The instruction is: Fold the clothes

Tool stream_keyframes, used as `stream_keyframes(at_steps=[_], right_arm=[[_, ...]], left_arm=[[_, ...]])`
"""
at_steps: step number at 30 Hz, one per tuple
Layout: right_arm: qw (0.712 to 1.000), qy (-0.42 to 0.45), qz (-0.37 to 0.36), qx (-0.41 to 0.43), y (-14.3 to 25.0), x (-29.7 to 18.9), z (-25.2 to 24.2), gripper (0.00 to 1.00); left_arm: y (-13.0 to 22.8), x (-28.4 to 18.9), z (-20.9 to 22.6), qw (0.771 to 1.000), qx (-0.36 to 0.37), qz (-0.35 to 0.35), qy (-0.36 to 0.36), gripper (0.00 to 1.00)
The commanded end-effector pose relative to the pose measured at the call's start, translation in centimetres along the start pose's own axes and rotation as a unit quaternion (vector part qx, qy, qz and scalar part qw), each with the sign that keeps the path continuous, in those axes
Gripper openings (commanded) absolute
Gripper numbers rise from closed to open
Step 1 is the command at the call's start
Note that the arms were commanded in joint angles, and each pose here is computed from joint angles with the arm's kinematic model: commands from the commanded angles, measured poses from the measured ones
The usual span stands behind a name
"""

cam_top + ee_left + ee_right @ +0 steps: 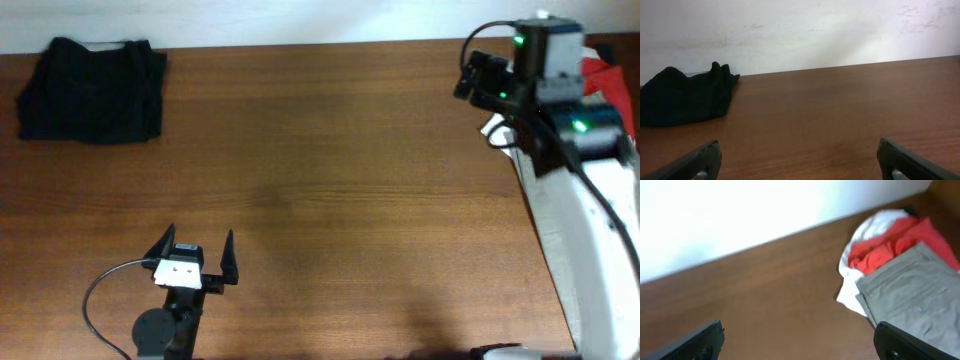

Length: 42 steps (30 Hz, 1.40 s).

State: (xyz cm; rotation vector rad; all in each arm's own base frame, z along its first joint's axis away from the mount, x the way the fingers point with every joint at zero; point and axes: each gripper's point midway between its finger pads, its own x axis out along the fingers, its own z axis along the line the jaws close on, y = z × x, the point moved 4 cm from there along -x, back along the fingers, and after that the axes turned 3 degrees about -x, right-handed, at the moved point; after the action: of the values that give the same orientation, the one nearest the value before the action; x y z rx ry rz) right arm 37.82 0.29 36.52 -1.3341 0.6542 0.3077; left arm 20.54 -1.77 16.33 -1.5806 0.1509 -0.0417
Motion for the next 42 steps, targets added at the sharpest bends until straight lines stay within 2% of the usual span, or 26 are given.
stream_keyframes(at_steps=[1, 3, 5, 7, 9, 13, 18, 23, 26, 29, 35, 37, 39, 42], right_arm=[[0.998, -0.012, -0.060, 0.015, -1.6, -5.2, -0.7, 0.99], [0.998, -0.004, -0.065, 0.016, -1.0, -7.6, -1.8, 0.99], [0.998, -0.003, -0.061, 0.015, 1.3, -8.2, -2.6, 0.99], [0.996, -0.015, -0.081, 0.021, 4.8, -7.1, -3.2, 0.99], [0.995, -0.028, -0.098, 0.025, 10.0, -5.9, -4.3, 0.99], [0.978, -0.084, -0.186, 0.042, 18.1, -5.2, -5.7, 0.99], [0.968, -0.100, -0.224, 0.049, 23.4, -3.8, -6.8, 0.99], [0.966, -0.113, -0.226, 0.047, 26.0, -2.1, -6.9, 0.99], [0.964, -0.109, -0.241, 0.039, 26.0, -1.6, -7.1, 0.99], [0.962, -0.107, -0.248, -0.030, 25.9, -1.6, -6.8, 0.99], [0.956, -0.121, -0.249, -0.093, 26.3, -1.5, -6.3, 0.99], [0.955, -0.124, -0.251, -0.096, 26.3, -1.5, -6.2, 0.99], [0.960, -0.068, -0.258, -0.080, 25.8, -1.3, -7.7, 0.99], [0.959, -0.075, -0.261, -0.081, 25.8, -1.3, -7.5, 0.99]], left_arm=[[0.3, 0.0, 0.2, 1.000, 0.006, 0.003, -0.005, 0.99], [0.3, 0.0, 0.2, 1.000, 0.005, 0.003, -0.005, 0.99], [0.3, 0.0, 0.2, 1.000, 0.005, 0.003, -0.005, 0.99], [0.3, 0.0, 0.2, 1.000, 0.005, 0.003, -0.005, 0.99], [0.3, 0.0, 0.2, 1.000, 0.005, 0.003, -0.005, 0.99], [0.3, 0.0, 0.2, 1.000, 0.005, 0.003, -0.005, 0.99], [0.3, 0.0, 0.2, 1.000, 0.005, 0.003, -0.005, 0.99], [0.3, 0.0, 0.2, 1.000, 0.005, 0.003, -0.005, 0.99], [0.3, 0.0, 0.2, 1.000, 0.005, 0.003, -0.005, 0.99], [0.3, 0.0, 0.2, 1.000, 0.005, 0.003, -0.005, 0.99], [0.3, 0.0, 0.2, 1.000, 0.005, 0.003, -0.005, 0.99], [0.3, 0.0, 0.2, 1.000, 0.005, 0.003, -0.005, 0.99], [0.3, 0.0, 0.2, 1.000, 0.005, 0.003, -0.005, 0.99], [0.3, 0.0, 0.2, 1.000, 0.005, 0.003, -0.005, 0.99]])
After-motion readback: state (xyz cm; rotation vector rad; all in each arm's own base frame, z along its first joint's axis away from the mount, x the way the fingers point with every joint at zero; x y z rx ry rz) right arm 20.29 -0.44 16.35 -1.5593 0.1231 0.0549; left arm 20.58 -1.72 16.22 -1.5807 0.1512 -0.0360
